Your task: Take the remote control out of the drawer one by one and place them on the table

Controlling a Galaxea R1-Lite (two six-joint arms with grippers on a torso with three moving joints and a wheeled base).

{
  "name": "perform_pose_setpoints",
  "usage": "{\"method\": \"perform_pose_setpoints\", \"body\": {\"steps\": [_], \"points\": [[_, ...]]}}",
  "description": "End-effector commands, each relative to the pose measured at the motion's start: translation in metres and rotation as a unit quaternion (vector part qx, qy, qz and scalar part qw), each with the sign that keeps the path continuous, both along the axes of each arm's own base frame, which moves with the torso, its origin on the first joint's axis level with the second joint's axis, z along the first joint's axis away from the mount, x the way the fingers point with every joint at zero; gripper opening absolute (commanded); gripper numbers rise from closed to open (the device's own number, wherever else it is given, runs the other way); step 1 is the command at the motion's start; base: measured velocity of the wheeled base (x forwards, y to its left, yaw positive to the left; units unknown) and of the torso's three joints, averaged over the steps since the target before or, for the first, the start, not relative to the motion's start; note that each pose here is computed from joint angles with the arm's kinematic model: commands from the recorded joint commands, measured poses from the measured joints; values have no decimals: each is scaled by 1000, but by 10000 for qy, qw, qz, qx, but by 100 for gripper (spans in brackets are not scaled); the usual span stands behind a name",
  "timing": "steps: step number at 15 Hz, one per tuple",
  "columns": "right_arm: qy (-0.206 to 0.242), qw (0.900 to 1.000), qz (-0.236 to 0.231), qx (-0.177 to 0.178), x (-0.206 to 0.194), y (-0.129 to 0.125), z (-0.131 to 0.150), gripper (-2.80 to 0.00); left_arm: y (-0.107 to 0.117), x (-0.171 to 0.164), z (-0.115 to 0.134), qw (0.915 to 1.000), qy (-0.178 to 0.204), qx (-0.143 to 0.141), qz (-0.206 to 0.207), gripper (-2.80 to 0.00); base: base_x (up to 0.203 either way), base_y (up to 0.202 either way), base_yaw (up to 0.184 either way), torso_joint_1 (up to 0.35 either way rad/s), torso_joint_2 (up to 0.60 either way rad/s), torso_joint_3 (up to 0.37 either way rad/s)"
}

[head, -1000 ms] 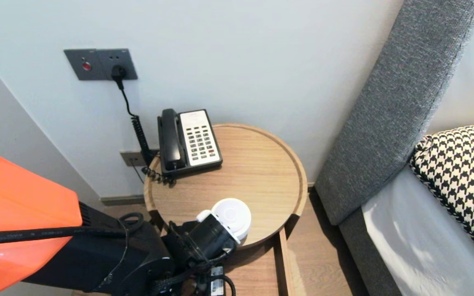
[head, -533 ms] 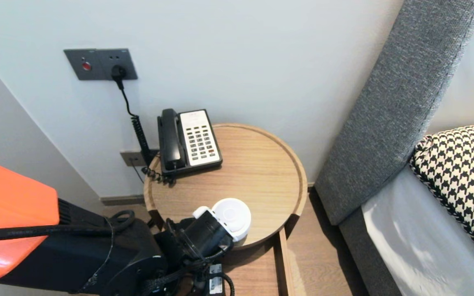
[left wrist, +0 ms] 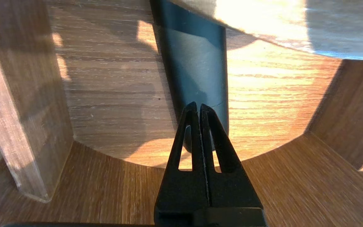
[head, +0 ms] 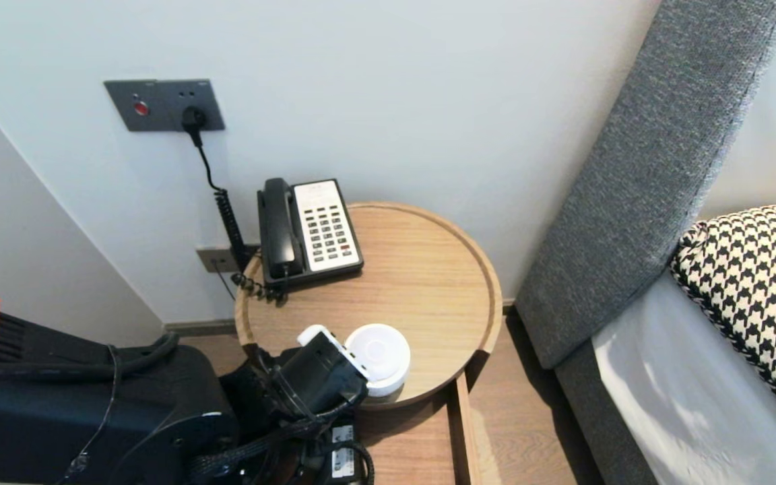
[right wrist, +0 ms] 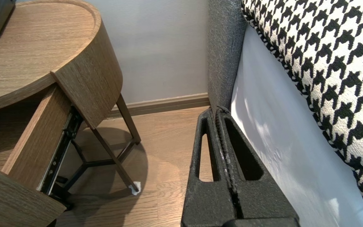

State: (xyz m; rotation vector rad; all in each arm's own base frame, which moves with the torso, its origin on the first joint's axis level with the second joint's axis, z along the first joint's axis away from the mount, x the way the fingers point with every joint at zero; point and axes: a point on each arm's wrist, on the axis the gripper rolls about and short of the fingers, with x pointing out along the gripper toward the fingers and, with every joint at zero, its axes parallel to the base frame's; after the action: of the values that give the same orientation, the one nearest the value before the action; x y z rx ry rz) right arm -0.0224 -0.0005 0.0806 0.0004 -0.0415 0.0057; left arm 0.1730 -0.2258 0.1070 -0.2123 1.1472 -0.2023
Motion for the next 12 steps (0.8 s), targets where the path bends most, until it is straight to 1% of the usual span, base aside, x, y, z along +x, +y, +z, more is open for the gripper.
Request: {"method": "perform_pose_setpoints", "body": {"steps": [1, 2, 4, 5, 6, 7, 8, 10, 12], "points": [[131, 9999, 2, -2, 2, 0, -7, -280, 2, -2, 5, 10000, -49, -70, 14, -280, 0, 0, 0, 0, 0, 0], [131, 9999, 2, -2, 2, 0, -7, -280, 3, -3, 8, 9999, -72, -113, 27, -280, 0, 0, 0, 0, 0, 0], [131, 9999, 2, -2, 2, 0, -7, -280, 3, -2, 8, 9998, -123, -107, 97, -280, 0, 0, 0, 0, 0, 0], [131, 9999, 2, -2, 2, 0, -7, -280, 1, 0, 8, 9995, -233, -42, 212, -280, 0, 0, 0, 0, 0, 0], [131, 9999, 2, -2, 2, 0, -7, -280, 0, 3, 7, 9982, -400, 46, 438, -280, 0, 0, 0, 0, 0, 0], [131, 9999, 2, -2, 2, 0, -7, -280, -3, 5, 7, 9967, -465, 42, 663, -280, 0, 0, 0, 0, 0, 0], [131, 9999, 2, -2, 2, 0, -7, -280, -4, 5, 7, 9960, -445, 14, 772, -280, 0, 0, 0, 0, 0, 0], [131, 9999, 2, -2, 2, 0, -7, -280, -2, 3, 5, 9957, -379, 54, 840, -280, 0, 0, 0, 0, 0, 0], [131, 9999, 2, -2, 2, 0, -7, -280, -2, 3, 5, 9951, -380, 32, 916, -280, 0, 0, 0, 0, 0, 0]]}}
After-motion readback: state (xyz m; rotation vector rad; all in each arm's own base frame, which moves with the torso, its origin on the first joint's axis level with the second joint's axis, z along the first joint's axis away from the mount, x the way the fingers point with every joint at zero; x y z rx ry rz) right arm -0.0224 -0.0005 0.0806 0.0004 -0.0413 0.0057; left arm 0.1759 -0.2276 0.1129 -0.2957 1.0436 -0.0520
